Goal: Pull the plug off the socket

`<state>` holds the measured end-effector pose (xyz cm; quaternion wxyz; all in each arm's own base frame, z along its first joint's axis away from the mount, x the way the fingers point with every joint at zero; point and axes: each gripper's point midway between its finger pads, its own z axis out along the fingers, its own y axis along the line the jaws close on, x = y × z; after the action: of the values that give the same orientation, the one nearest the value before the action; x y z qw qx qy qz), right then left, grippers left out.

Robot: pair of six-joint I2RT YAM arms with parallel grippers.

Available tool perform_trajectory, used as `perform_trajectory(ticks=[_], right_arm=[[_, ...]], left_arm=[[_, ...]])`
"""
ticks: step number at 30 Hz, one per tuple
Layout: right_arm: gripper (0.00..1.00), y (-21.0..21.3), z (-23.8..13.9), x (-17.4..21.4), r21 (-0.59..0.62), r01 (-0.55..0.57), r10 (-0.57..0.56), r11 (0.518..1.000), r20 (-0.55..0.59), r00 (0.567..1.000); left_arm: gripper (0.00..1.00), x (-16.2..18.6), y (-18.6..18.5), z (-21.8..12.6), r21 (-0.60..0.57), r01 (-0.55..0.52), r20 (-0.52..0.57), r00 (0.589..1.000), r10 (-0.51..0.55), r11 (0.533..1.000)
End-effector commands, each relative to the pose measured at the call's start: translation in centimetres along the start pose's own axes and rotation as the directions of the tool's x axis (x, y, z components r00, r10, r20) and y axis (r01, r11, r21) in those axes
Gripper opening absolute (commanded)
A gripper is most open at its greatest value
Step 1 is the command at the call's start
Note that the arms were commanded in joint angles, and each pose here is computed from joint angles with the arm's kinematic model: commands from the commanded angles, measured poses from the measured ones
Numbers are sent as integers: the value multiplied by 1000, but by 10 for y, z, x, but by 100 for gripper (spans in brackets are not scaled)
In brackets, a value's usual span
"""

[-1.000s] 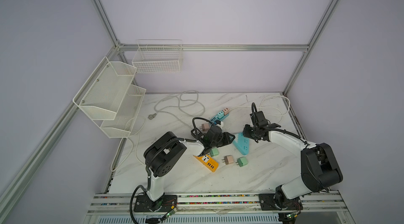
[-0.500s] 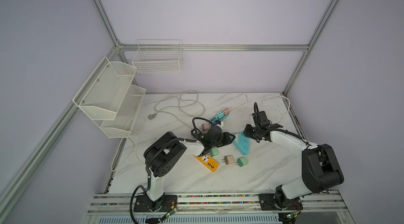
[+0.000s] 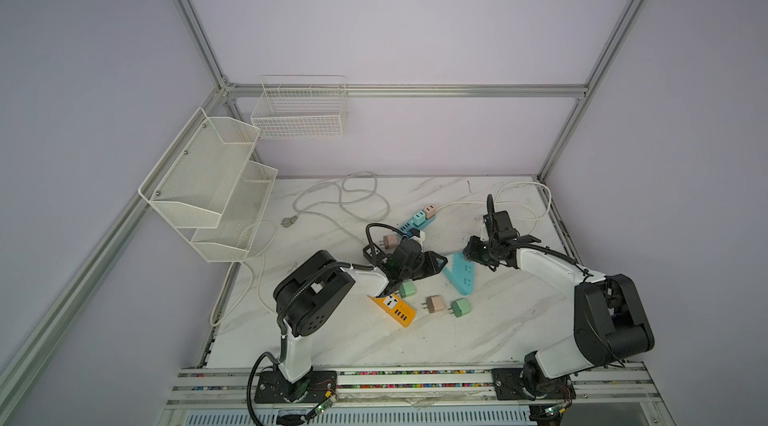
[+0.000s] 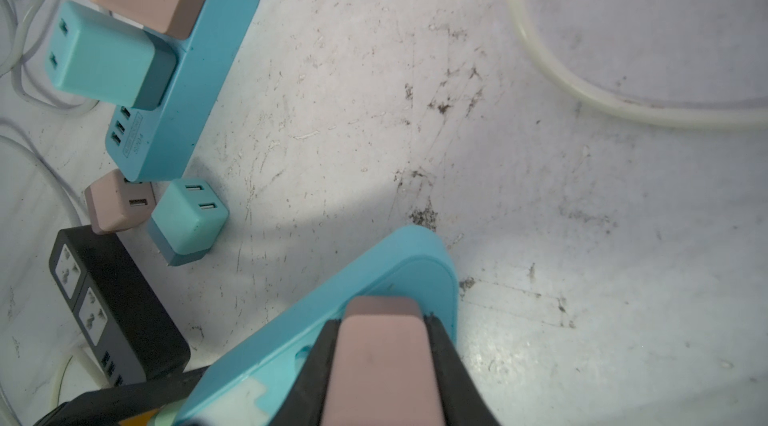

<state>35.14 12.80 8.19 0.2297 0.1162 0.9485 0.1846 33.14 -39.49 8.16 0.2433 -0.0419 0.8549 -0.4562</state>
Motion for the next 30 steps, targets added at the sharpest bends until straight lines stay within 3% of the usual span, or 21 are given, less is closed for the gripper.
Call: perform_trajectory(ticks=[1, 5, 15, 23, 30], right_arm=[[11, 31, -19, -19, -44, 46, -41, 998, 111, 993], [11, 41, -15, -12, -9, 100, -99, 995, 90, 991], [12, 14, -24, -27, -55, 25, -19, 998, 102, 995], [11, 35, -13, -17, -34, 73, -70, 997, 84, 994], [11, 32, -33, -24, -79, 51, -42, 996, 120, 992]], left_arm=[[9, 20, 60, 0, -192, 34, -36, 998, -42, 981], [9, 18, 59, 1, -192, 35, -33, 999, -41, 981], [9, 21, 64, -3, -204, 34, -35, 998, -42, 978], [9, 19, 61, -1, -197, 32, -33, 999, -39, 980], [10, 19, 59, -2, -196, 23, -39, 999, -31, 980]])
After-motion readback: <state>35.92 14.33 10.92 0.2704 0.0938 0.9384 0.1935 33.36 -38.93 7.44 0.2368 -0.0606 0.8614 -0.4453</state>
